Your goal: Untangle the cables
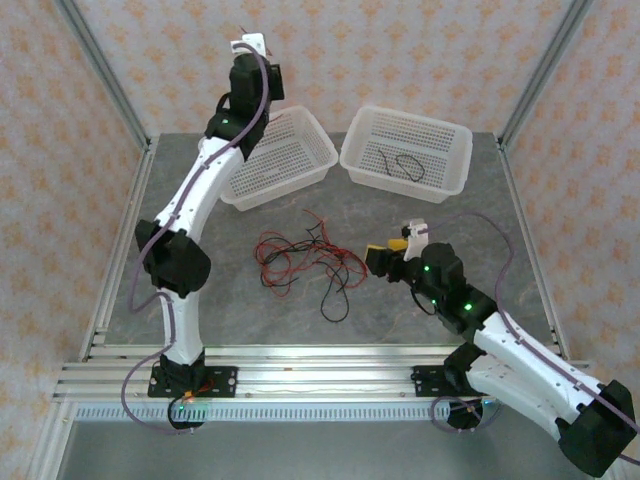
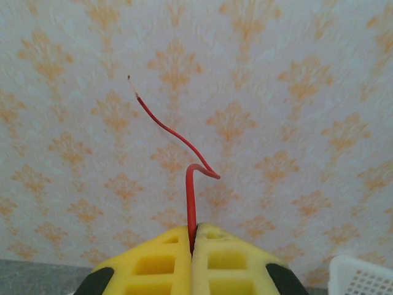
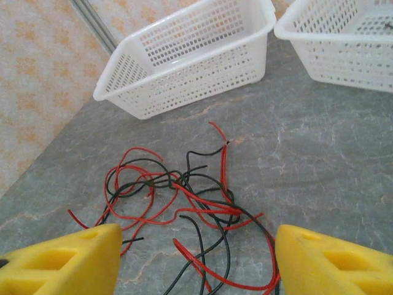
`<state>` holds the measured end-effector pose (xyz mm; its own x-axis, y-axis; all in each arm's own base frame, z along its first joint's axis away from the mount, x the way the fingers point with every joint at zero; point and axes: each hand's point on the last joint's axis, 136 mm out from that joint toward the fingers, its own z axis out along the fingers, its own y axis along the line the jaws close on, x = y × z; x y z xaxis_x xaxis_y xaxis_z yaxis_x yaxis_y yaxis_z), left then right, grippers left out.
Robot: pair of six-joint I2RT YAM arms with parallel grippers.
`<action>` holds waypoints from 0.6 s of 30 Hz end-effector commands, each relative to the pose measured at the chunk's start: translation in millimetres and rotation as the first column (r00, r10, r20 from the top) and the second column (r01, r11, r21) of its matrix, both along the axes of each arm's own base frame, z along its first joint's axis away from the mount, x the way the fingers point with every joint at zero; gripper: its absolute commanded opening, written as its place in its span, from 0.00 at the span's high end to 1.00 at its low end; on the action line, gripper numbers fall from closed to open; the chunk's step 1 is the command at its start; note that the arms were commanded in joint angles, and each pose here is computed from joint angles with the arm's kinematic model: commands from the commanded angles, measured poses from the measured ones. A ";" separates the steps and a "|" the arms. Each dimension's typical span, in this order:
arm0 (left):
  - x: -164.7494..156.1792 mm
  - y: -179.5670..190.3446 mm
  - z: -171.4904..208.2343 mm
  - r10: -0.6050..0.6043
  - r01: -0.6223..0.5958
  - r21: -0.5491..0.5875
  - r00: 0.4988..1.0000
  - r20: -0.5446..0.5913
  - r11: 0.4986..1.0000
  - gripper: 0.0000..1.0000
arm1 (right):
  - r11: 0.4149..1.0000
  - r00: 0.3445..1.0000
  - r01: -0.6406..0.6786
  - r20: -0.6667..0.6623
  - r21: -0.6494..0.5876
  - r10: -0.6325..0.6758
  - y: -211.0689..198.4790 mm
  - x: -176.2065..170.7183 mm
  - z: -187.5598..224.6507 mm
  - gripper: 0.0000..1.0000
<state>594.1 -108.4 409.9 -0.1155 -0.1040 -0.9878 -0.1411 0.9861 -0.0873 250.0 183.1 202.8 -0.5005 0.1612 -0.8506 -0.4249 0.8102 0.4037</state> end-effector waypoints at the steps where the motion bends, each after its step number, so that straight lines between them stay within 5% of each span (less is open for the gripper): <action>1: 11.8 5.2 -33.9 0.014 -0.013 0.010 0.999 -0.036 1.000 1.00 | 1.000 1.000 0.015 -0.022 0.015 -0.015 -2.1 -2.6 -4.9 0.34; 9: 13.2 12.3 -149.3 0.019 -0.023 -0.015 0.977 -0.214 1.000 1.00 | 0.999 0.998 0.041 -0.058 0.012 -0.040 -3.6 0.1 -16.4 0.34; 18: 26.5 15.5 -219.8 -0.011 -0.011 -0.052 0.913 -0.408 0.999 1.00 | 0.998 0.993 0.054 -0.103 0.018 -0.052 1.3 6.5 -24.8 0.34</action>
